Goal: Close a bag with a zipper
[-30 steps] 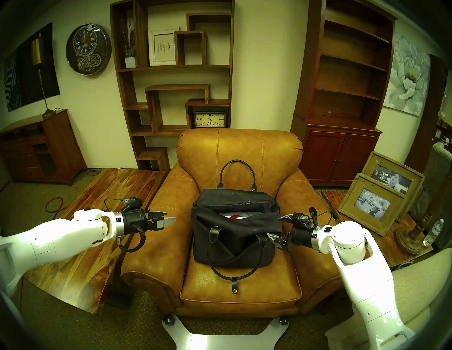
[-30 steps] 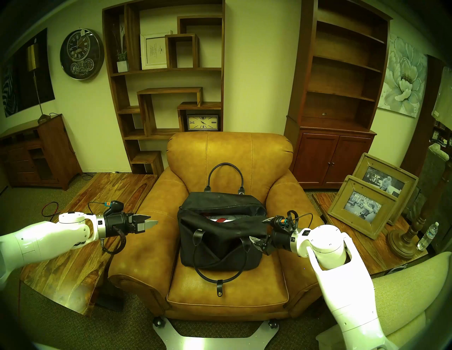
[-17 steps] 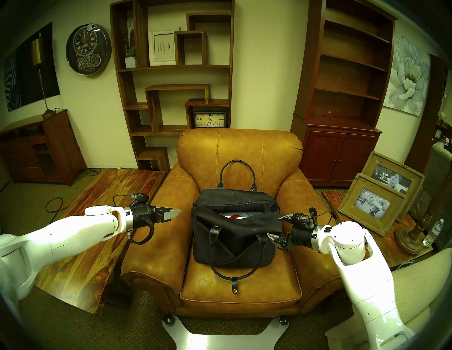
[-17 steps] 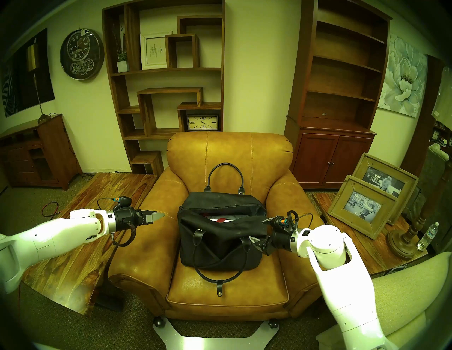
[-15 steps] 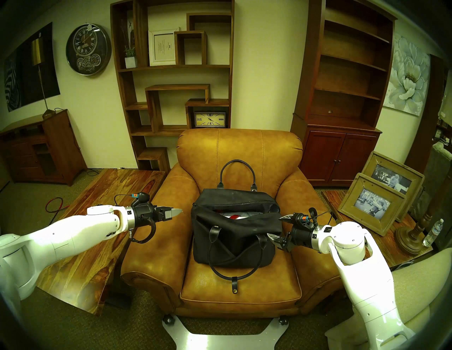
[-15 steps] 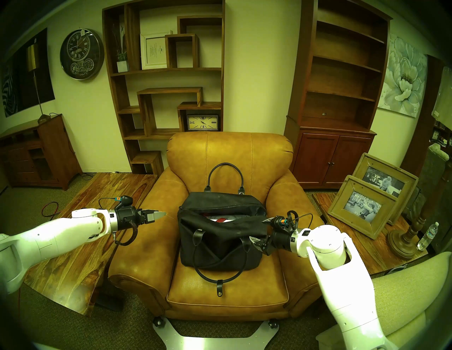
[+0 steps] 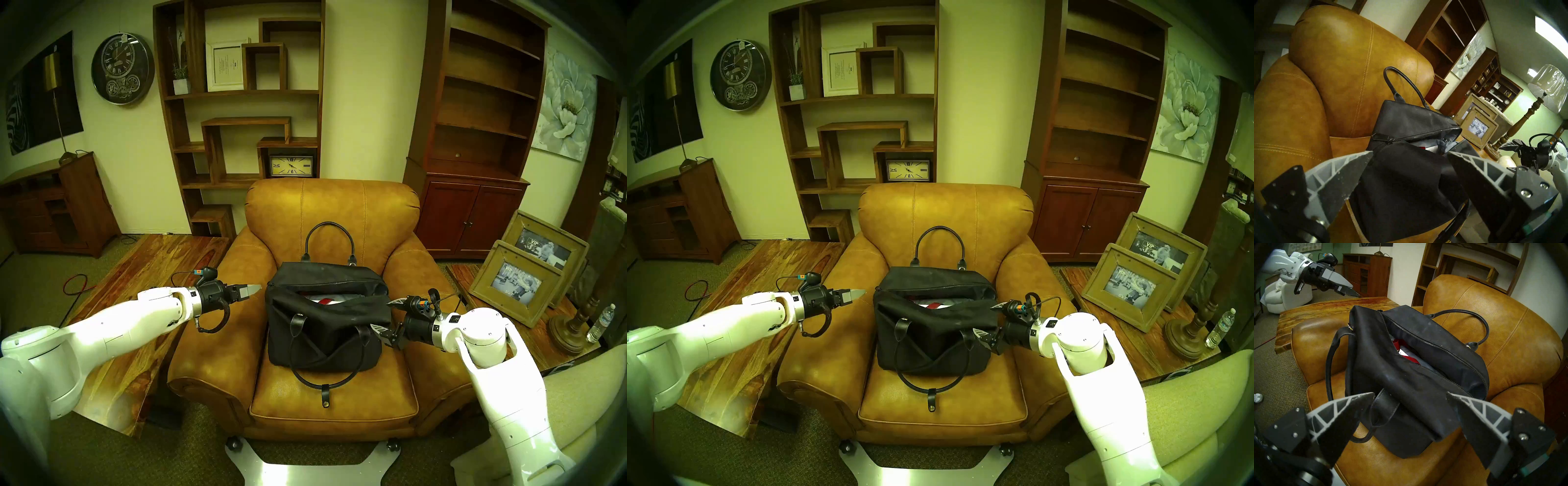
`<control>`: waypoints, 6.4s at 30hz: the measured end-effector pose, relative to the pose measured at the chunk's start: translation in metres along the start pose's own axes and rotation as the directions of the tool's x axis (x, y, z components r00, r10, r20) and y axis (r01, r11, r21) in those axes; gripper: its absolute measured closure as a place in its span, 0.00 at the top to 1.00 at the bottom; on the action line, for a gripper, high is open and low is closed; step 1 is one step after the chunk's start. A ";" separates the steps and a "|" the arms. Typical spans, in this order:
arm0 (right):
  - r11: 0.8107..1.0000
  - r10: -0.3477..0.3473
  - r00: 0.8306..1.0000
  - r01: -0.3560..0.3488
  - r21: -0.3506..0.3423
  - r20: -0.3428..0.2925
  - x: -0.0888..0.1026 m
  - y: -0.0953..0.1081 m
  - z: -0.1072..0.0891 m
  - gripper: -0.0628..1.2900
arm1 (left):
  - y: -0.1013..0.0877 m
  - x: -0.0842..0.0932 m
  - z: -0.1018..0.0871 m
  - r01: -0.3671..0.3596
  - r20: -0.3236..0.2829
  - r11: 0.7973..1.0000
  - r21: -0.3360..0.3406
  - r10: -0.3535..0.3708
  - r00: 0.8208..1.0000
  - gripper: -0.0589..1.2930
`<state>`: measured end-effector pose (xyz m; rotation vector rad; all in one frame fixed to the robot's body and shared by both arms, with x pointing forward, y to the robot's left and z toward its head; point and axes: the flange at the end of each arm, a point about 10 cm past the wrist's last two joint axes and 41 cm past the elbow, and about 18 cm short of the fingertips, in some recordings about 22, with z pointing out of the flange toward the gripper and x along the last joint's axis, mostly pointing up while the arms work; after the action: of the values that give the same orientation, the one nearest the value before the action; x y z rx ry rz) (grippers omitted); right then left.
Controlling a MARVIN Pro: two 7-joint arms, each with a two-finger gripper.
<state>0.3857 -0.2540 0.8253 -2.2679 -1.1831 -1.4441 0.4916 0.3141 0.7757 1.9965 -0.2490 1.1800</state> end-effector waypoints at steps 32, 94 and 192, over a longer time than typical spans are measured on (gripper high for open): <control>1.000 0.001 1.000 -0.001 0.001 0.000 0.000 0.000 0.000 0.93 | -0.002 -0.021 0.056 -0.026 -0.022 0.997 -0.069 0.024 0.999 0.95; 1.000 0.001 1.000 -0.001 0.001 0.001 0.000 0.000 0.000 0.93 | -0.002 -0.020 0.094 0.053 -0.125 0.989 0.141 -0.035 0.992 0.95; 1.000 0.001 1.000 -0.001 0.003 0.001 -0.001 0.000 0.000 0.93 | -0.002 -0.039 0.082 -0.047 -0.194 0.994 0.095 0.065 0.979 0.33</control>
<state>0.3853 -0.2542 0.8247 -2.2679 -1.1832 -1.4400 0.5247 0.2491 0.7217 1.9433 -0.1546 1.4367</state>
